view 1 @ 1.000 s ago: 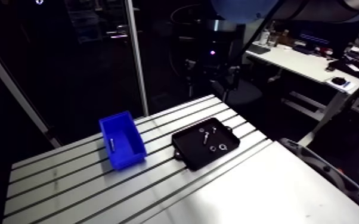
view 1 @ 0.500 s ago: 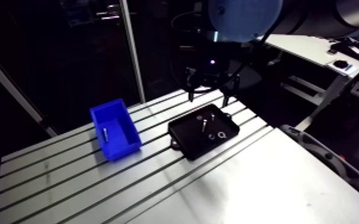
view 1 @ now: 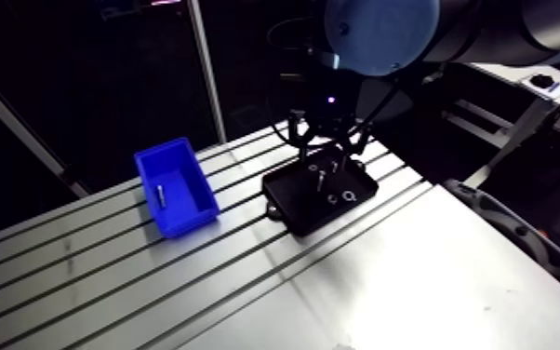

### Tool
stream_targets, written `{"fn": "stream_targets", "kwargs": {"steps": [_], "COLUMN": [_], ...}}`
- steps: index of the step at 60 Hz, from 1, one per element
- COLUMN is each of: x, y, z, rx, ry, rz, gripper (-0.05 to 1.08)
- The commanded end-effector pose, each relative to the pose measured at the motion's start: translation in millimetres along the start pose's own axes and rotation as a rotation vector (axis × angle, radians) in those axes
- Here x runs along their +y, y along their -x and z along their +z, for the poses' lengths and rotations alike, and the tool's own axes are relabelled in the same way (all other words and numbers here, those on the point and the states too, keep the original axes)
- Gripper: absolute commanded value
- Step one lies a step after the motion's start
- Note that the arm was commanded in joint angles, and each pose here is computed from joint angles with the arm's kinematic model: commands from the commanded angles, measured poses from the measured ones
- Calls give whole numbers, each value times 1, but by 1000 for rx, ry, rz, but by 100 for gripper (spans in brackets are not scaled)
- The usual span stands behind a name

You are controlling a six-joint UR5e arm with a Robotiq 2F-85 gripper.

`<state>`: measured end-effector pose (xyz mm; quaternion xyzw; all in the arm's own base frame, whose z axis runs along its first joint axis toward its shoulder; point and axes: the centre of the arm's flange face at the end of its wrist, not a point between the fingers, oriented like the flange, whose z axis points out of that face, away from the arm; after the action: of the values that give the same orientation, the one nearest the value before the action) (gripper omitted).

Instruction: Pick up the M10 bolt from the tray and put it into the blue bin.

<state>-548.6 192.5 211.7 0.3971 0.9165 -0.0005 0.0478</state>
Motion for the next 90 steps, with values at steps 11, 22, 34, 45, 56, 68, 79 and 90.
{"fn": "stream_targets", "kwargs": {"steps": [11, 22, 34, 45, 56, 68, 79, 90], "x": [-1, -2, -2, -3, -3, -3, -3, -4], "y": [0, -2, -3, -2, -2, -3, -4, -4], "z": [19, 25, 33, 35, 37, 43, 43, 44], "rx": [-12, -17, -30, -34, -38, -46, -37, -40], "ry": [4, 5, 9, 10, 11, 12, 11, 10], "rz": [-2, 0, 15, 17, 17, 16, 17, 17], "gripper": [45, 46, 46, 46, 47, 48, 50, 53]}}
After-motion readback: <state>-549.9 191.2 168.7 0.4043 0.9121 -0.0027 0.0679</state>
